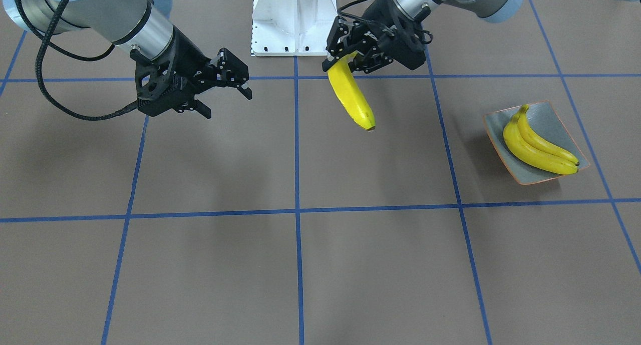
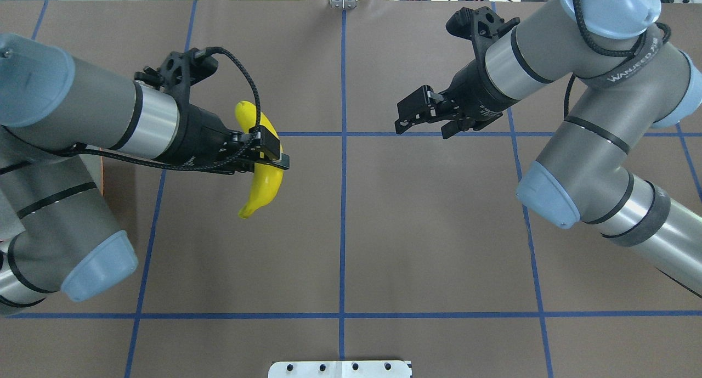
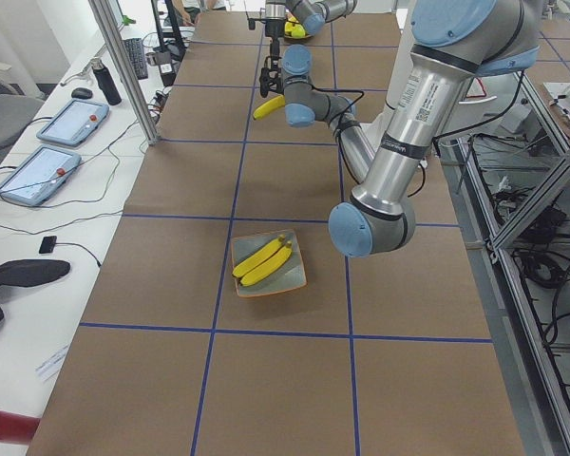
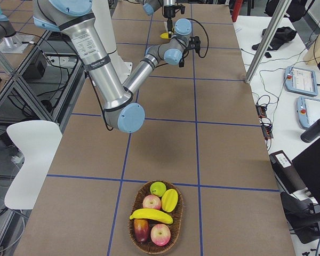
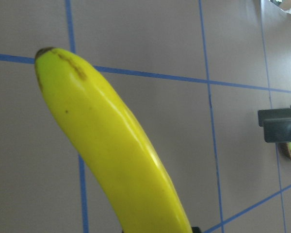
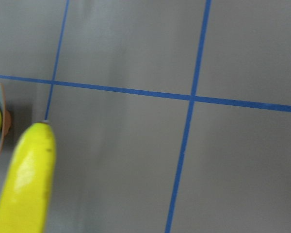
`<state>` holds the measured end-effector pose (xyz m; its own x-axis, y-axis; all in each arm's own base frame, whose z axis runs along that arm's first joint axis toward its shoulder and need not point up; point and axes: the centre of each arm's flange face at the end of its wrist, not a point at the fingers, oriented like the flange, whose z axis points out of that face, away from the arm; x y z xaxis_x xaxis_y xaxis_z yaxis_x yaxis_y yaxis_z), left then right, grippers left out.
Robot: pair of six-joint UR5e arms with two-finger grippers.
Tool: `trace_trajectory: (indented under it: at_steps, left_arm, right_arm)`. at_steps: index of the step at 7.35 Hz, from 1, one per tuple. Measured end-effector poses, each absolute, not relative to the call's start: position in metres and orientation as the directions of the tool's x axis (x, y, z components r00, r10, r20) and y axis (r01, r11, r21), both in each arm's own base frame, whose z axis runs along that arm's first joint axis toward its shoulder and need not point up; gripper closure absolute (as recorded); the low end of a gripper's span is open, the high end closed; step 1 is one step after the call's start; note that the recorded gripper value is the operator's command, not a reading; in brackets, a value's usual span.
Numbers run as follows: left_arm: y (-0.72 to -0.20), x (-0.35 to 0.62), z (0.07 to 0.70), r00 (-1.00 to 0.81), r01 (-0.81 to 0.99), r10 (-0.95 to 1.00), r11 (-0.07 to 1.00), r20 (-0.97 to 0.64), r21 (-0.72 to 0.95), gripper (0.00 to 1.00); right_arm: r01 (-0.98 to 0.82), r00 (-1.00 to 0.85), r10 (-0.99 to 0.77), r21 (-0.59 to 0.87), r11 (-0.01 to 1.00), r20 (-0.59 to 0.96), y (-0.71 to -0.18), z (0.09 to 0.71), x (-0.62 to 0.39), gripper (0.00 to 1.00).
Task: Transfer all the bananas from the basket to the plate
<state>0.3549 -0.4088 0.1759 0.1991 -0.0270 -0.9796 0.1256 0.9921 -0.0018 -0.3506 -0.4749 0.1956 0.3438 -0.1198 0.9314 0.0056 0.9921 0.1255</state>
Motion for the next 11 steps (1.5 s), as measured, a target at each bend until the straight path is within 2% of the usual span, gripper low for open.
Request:
trace_trajectory:
  at_steps: [3,6,11]
  left_arm:
    - [-0.439,0.306,0.236,0.364,0.252,-0.231,0.957,-0.902,-0.144,1.00]
    - [-0.459,0.290,0.278,0.534,0.392,-0.412,0.895,-0.739,-0.215,1.00]
    - [-0.480,0.294,0.352,0.732,0.405,-0.471,0.882,-0.493,-0.241,1.00]
  right_arm:
    - [-0.021,0.387,-0.086,0.102,0.995,0.918,-0.478,0.222,-0.350,0.00]
    - [-0.033,0.409,-0.068,0.090,0.995,0.910,-0.479,0.237,-0.348,0.00]
    - [-0.054,0.434,-0.051,0.083,0.995,0.899,-0.479,0.252,-0.346,0.00]
